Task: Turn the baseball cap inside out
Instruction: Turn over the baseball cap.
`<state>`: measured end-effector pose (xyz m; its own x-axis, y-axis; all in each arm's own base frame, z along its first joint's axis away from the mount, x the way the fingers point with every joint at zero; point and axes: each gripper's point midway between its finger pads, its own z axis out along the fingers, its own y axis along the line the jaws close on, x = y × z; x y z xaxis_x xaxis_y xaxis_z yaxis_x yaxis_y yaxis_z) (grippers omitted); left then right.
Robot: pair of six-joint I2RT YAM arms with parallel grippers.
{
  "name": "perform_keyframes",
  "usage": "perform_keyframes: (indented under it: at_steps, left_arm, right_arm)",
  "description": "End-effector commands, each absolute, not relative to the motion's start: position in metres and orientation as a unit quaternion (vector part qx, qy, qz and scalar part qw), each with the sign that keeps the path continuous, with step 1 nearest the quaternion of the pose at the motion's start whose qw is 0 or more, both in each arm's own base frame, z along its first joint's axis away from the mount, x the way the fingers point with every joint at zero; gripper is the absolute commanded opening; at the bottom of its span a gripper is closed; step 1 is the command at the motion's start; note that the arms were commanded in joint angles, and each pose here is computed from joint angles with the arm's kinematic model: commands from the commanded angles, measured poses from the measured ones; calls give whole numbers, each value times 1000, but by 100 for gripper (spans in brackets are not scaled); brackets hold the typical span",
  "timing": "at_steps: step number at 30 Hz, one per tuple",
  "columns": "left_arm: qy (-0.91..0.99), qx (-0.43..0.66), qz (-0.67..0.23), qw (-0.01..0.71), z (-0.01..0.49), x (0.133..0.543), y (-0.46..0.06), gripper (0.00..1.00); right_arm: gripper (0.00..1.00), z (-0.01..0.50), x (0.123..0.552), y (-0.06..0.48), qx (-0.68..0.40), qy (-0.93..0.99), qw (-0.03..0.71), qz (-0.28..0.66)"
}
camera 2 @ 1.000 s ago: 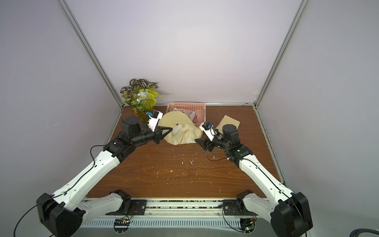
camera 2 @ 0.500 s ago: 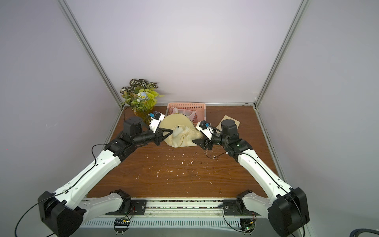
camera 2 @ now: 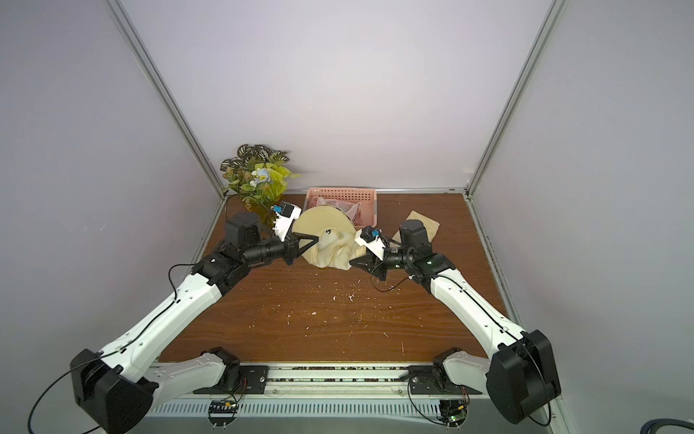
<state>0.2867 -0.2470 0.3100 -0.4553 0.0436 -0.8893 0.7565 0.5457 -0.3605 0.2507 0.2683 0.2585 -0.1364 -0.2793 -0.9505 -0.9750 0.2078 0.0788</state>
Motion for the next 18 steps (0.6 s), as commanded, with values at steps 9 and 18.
perform_keyframes:
  at_steps: [9, 18]
  left_arm:
    - [734, 210, -412, 498, 344, 304, -242, 0]
    - [698, 122, -508, 490, 378, 307, -247, 0]
  right_arm:
    - [0, 310, 281, 250, -335, 666, 548, 380]
    - [0, 295, 341, 166, -46, 769, 623, 133]
